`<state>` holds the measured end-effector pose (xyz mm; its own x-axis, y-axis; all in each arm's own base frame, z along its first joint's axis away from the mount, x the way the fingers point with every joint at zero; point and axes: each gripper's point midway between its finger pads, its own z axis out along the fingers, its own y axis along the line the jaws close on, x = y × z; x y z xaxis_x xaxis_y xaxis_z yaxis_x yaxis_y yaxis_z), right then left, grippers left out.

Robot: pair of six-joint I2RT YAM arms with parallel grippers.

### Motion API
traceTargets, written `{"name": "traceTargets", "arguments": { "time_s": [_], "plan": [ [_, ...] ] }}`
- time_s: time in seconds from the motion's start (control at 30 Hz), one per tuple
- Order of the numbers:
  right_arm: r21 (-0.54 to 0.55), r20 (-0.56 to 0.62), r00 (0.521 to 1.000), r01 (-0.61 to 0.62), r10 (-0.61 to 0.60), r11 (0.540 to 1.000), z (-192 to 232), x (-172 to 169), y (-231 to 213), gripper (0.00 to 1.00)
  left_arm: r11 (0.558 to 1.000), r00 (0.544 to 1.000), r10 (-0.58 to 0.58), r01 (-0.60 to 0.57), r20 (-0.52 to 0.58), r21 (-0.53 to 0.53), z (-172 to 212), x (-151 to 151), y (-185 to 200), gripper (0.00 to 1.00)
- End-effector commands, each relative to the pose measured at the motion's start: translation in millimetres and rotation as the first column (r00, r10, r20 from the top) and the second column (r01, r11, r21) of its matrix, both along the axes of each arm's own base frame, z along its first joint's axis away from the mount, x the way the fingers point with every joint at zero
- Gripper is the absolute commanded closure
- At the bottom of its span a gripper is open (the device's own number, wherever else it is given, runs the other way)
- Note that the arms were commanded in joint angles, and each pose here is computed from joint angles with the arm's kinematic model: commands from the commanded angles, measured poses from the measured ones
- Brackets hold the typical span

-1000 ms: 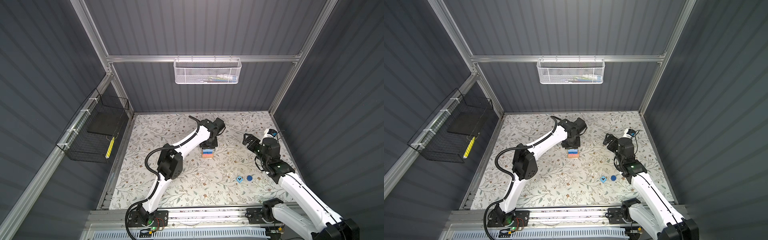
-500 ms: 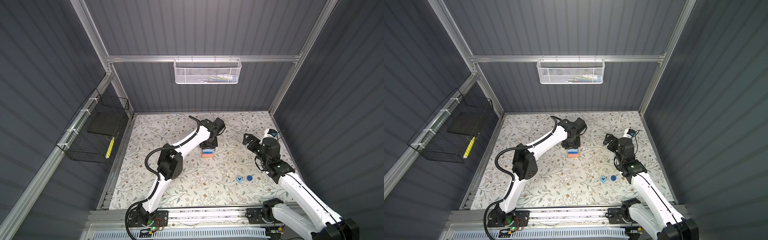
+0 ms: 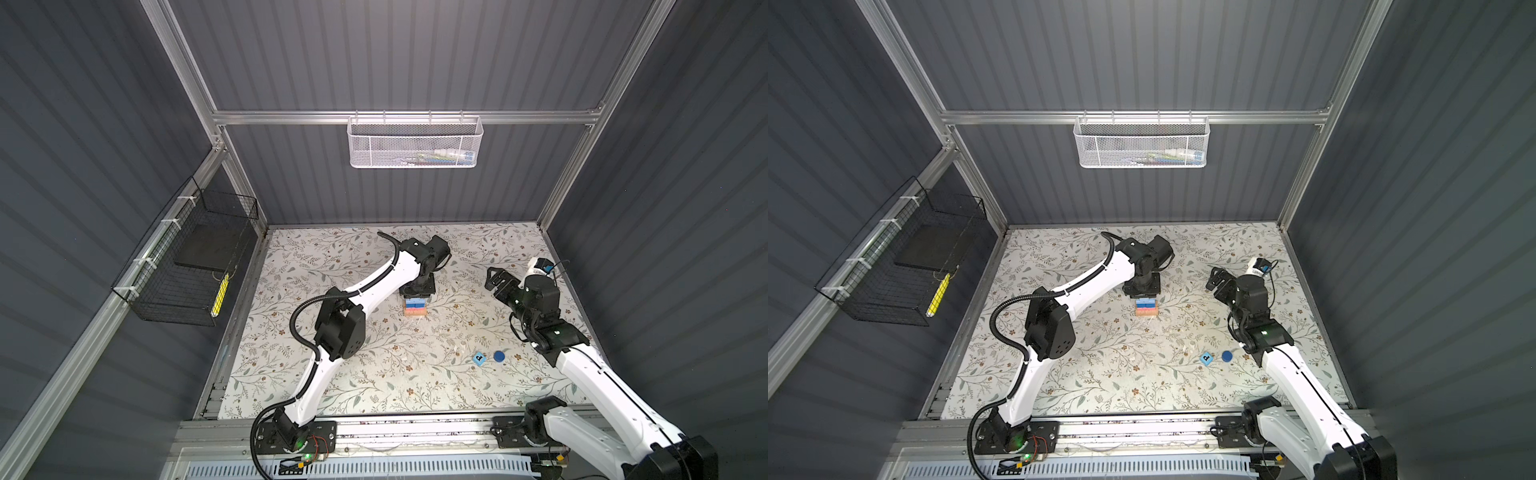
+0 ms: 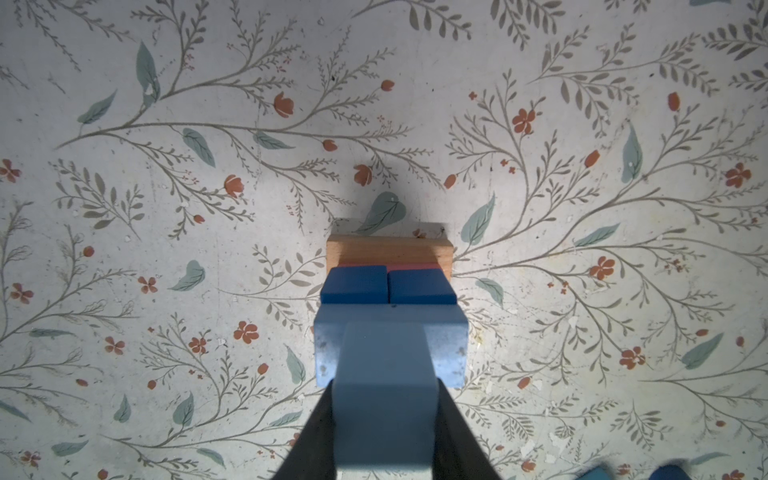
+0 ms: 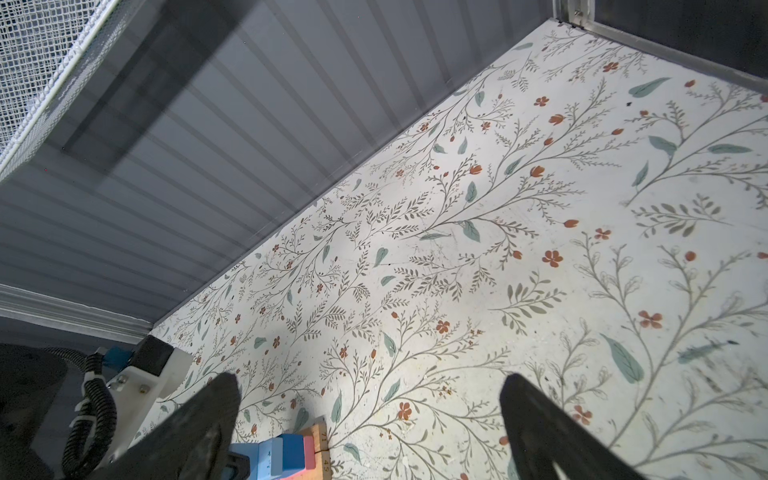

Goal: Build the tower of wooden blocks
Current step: 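Lower the light blue cube onto the light blue block with the left gripper, then open the left gripper and raise it off the stack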

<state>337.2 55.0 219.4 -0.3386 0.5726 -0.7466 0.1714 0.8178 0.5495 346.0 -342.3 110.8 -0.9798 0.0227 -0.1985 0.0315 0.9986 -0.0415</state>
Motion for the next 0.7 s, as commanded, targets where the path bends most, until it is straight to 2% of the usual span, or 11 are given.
{"name": "traceTargets", "arguments": {
  "time_s": [0.0,0.47,0.67],
  "plan": [
    [0.005,-0.004,1.000,0.002,-0.002,1.000,-4.1,0.3,-0.8,0.01,1.000,1.000,-0.001,0.001,-0.004,-0.003,1.3,-2.0,-5.0,0.64],
    [0.007,-0.009,1.000,0.002,-0.002,1.000,-5.8,0.8,-1.2,0.01,1.000,1.000,0.002,-0.002,-0.005,-0.008,1.5,-2.3,-5.5,0.65],
    [0.009,-0.008,1.000,0.002,-0.002,1.000,-5.7,0.9,-1.1,0.01,1.000,1.000,0.002,-0.002,-0.009,-0.004,0.6,-2.5,-4.6,0.60]
  ]
}}
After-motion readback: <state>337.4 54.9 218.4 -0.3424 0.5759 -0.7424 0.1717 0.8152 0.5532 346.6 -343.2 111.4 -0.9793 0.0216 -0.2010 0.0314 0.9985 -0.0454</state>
